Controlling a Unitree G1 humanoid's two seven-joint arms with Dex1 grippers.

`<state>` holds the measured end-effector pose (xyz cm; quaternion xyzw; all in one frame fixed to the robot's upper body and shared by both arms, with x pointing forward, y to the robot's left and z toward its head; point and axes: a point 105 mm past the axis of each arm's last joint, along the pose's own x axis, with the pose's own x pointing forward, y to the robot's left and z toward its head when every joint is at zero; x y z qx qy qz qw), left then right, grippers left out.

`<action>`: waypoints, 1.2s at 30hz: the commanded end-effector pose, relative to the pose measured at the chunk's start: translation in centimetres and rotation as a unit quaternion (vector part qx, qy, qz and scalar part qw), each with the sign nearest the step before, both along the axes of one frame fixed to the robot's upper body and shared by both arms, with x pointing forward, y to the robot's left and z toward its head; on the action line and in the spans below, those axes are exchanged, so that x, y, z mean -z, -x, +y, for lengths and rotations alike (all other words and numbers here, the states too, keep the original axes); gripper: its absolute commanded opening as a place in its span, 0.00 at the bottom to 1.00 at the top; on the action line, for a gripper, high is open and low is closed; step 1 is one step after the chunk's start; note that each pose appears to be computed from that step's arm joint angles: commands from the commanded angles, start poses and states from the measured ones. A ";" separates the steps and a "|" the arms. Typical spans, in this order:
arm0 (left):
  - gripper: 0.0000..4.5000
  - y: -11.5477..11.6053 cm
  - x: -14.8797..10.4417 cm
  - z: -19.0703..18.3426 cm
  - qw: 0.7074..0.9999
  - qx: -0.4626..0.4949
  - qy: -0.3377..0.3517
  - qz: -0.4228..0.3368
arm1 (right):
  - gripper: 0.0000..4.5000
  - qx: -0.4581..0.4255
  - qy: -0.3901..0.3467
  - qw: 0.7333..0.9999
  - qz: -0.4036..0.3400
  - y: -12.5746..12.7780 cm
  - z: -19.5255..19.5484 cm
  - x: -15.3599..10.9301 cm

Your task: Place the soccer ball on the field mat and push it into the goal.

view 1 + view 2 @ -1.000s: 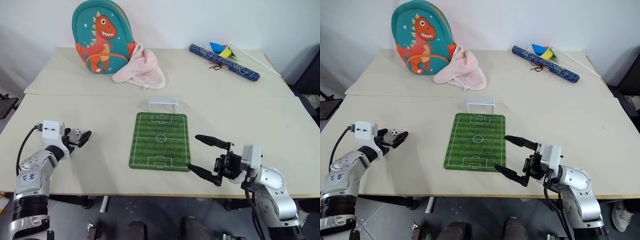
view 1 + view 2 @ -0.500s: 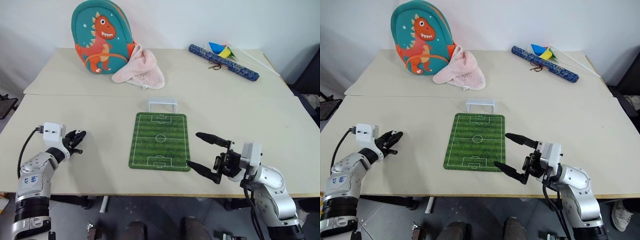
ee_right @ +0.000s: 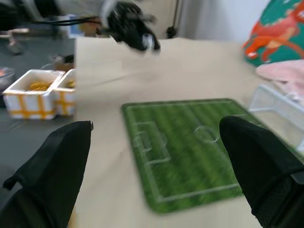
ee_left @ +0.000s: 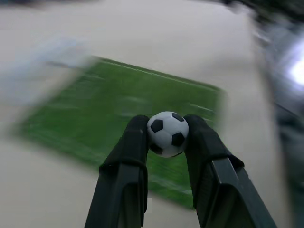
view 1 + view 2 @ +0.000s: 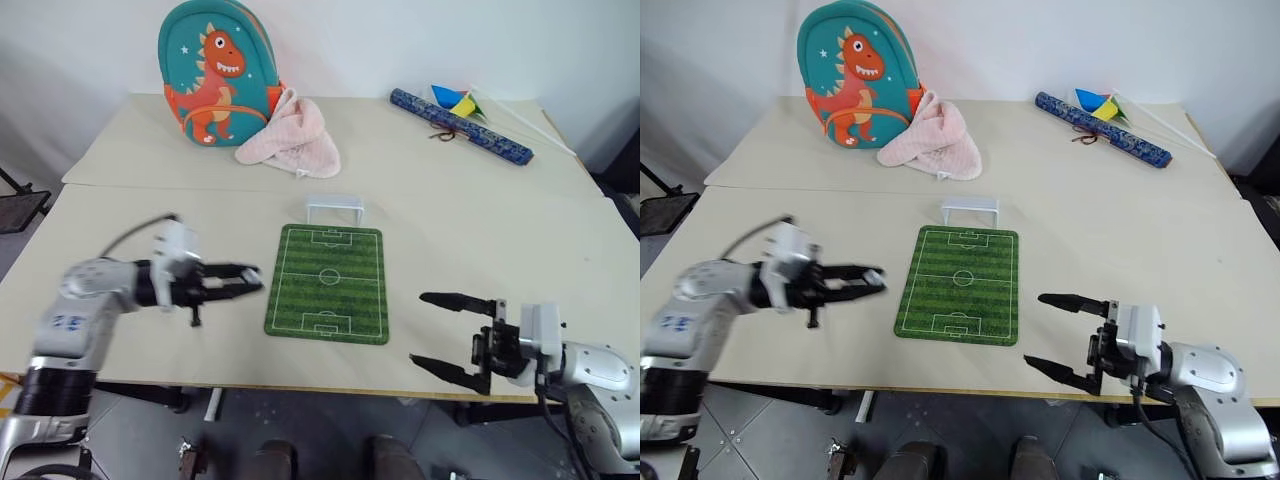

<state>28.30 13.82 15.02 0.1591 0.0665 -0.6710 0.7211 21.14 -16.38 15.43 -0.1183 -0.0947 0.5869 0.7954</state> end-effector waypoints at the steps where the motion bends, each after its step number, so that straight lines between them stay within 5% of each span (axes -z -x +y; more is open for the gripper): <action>1: 0.19 -1.1 1.8 -1.9 0.999 0.026 -0.041 -0.022 | 1.00 0.004 0.007 1.000 -0.003 0.7 -0.9 -0.2; 7: 0.19 -3.3 3.9 -4.8 0.996 0.032 -0.067 -0.047 | 1.00 0.046 0.036 0.998 0.010 1.5 -3.2 1.3; 26: 0.19 -2.8 4.6 -6.8 0.995 0.064 -0.058 -0.050 | 1.00 0.062 0.008 0.998 0.007 1.9 -1.5 1.7; 31: 0.53 -2.9 4.1 -7.1 0.995 0.060 -0.040 -0.063 | 1.00 0.061 0.007 0.998 0.008 1.8 -1.4 2.0; 36: 0.53 -3.0 3.2 -7.3 0.996 0.063 -0.020 -0.068 | 1.00 0.060 0.004 0.998 0.009 1.6 -1.2 2.2</action>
